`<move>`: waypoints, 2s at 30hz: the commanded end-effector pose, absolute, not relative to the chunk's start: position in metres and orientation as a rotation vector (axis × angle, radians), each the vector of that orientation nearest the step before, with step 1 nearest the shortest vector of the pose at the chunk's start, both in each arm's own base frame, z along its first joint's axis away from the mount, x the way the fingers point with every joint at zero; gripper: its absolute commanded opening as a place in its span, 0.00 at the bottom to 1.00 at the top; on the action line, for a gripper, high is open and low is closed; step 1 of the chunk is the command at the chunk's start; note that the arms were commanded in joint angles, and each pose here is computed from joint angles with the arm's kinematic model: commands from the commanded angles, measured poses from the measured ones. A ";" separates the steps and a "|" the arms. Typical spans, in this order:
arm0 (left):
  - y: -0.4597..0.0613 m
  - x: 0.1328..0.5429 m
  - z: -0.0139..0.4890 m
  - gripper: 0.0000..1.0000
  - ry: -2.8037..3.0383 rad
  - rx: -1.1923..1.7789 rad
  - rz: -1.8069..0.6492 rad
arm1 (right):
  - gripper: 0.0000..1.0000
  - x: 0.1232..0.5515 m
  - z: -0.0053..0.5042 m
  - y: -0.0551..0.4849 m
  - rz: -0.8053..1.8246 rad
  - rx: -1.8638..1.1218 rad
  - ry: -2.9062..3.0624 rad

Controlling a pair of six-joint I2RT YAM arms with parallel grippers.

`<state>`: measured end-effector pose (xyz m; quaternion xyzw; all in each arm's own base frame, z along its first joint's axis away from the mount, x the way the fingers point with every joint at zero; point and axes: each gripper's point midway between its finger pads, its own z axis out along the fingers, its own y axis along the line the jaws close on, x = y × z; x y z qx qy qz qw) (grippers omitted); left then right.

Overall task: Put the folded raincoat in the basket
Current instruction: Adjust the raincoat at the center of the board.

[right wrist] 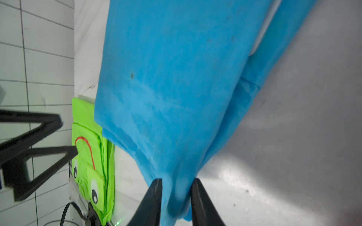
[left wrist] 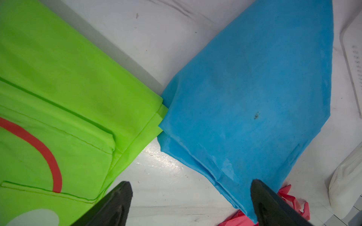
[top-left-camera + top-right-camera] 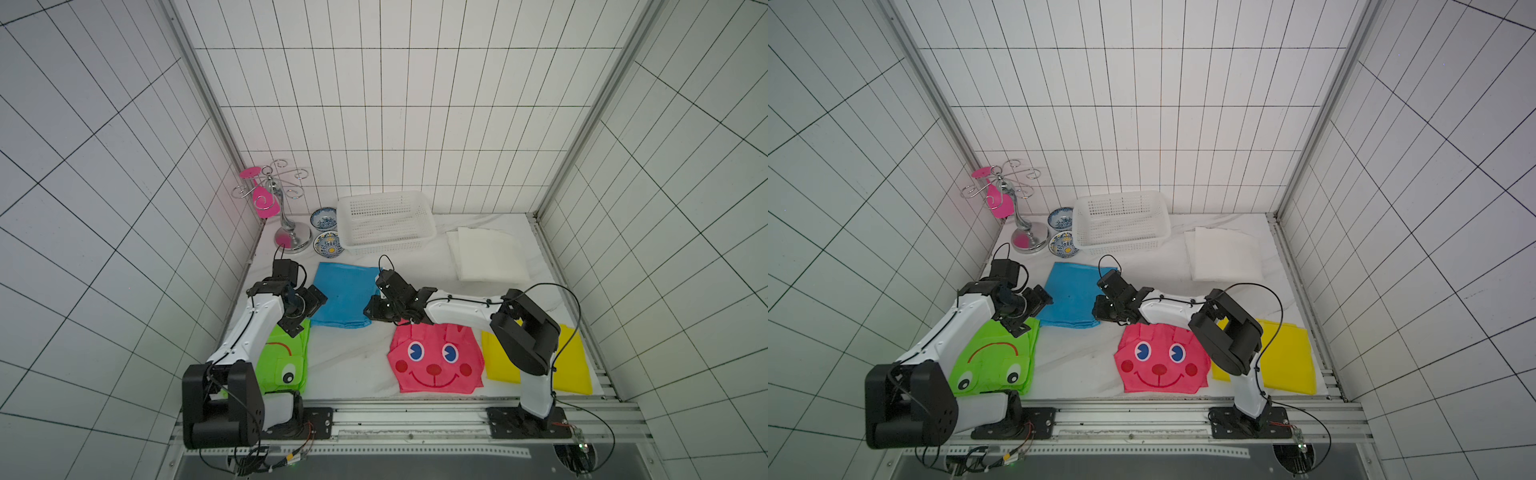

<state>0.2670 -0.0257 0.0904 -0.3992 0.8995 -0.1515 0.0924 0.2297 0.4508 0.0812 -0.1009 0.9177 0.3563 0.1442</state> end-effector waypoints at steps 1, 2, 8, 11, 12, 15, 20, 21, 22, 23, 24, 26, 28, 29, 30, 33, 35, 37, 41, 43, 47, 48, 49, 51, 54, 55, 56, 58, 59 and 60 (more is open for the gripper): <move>-0.035 0.273 0.095 0.97 2.677 -1.127 -0.485 | 0.39 0.238 0.112 0.432 1.034 -0.324 2.528; -0.037 0.273 0.094 0.97 2.685 -1.110 -0.471 | 0.42 0.241 0.115 0.424 1.012 -0.323 2.516; -0.055 0.272 0.089 0.97 2.737 -1.030 -0.460 | 0.50 0.290 0.126 0.370 0.769 -0.268 2.473; -0.060 0.276 0.090 0.97 2.736 -1.010 -0.476 | 0.52 0.323 0.117 0.353 0.648 -0.194 2.483; -0.062 0.278 0.090 0.97 2.736 -1.003 -0.478 | 0.53 0.333 0.113 0.352 0.623 -0.180 2.491; -0.065 0.281 0.090 0.97 2.742 -0.990 -0.485 | 0.59 0.354 0.101 0.359 0.572 -0.161 2.511; -0.069 0.277 0.080 0.97 2.775 -0.997 -0.498 | 0.62 0.371 0.074 0.389 0.630 -0.114 2.563; -0.069 0.276 0.078 0.97 2.781 -0.994 -0.488 | 0.62 0.374 0.067 0.396 0.645 -0.106 2.572; -0.068 0.274 0.077 0.97 2.788 -0.987 -0.479 | 0.62 0.377 0.061 0.402 0.657 -0.095 2.581; -0.068 0.274 0.077 0.97 2.789 -0.982 -0.475 | 0.62 0.379 0.057 0.406 0.668 -0.093 2.581; -0.068 0.274 0.077 0.97 2.790 -0.975 -0.470 | 0.62 0.382 0.052 0.410 0.670 -0.083 2.587; -0.065 0.274 0.079 0.97 2.778 -0.973 -0.457 | 0.62 0.387 0.045 0.415 0.673 -0.066 2.595; -0.063 0.274 0.080 0.97 2.766 -0.984 -0.441 | 0.62 0.391 0.038 0.421 0.684 -0.055 2.605; -0.062 0.273 0.079 0.97 2.762 -0.995 -0.437 | 0.62 0.392 0.036 0.424 0.691 -0.047 2.608; -0.062 0.272 0.078 0.97 2.762 -1.005 -0.437 | 0.62 0.391 0.032 0.427 0.701 -0.041 2.617; -0.063 0.270 0.076 0.97 2.764 -1.021 -0.445 | 0.59 0.392 0.025 0.434 0.733 -0.030 2.626; -0.063 0.267 0.073 0.97 2.770 -1.030 -0.436 | 0.50 0.393 0.022 0.438 0.755 -0.023 2.628; -0.063 0.262 0.070 0.97 2.774 -1.051 -0.426 | 0.35 0.393 0.021 0.440 0.780 -0.016 2.634; -0.071 0.253 0.067 0.97 2.798 -1.061 -0.491 | 0.08 0.390 0.029 0.441 0.806 -0.025 2.622; -0.075 0.250 0.068 0.97 2.808 -1.055 -0.502 | 0.00 0.390 0.037 0.436 0.812 -0.016 2.613; -0.082 0.240 0.063 0.97 2.846 -1.035 -0.477 | 0.00 0.386 0.066 0.422 0.832 0.005 2.576; -0.084 0.239 0.061 0.97 2.854 -1.028 -0.474 | 0.00 0.383 0.073 0.416 0.826 0.010 2.564; -0.086 0.237 0.059 0.97 2.858 -1.027 -0.472 | 0.00 0.380 0.077 0.409 0.810 0.019 2.558; -0.089 0.237 0.054 0.97 2.854 -1.036 -0.473 | 0.00 0.371 0.085 0.396 0.803 0.039 2.544; -0.091 0.243 0.047 0.97 2.842 -1.052 -0.470 | 0.00 0.357 0.091 0.376 0.801 0.107 2.533; -0.090 0.245 0.045 0.97 2.838 -1.057 -0.454 | 0.00 0.351 0.094 0.369 0.800 0.126 2.524; -0.089 0.247 0.043 0.97 2.837 -1.058 -0.434 | 0.00 0.346 0.093 0.364 0.798 0.137 2.524; -0.087 0.252 0.038 0.97 2.835 -1.057 -0.397 | 0.00 0.335 0.095 0.356 0.804 0.143 2.527; -0.086 0.255 0.037 0.97 2.834 -1.055 -0.390 | 0.00 0.330 0.095 0.354 0.806 0.141 2.532; -0.086 0.259 0.035 0.97 2.829 -1.055 -0.381 | 0.00 0.322 0.094 0.353 0.809 0.129 2.541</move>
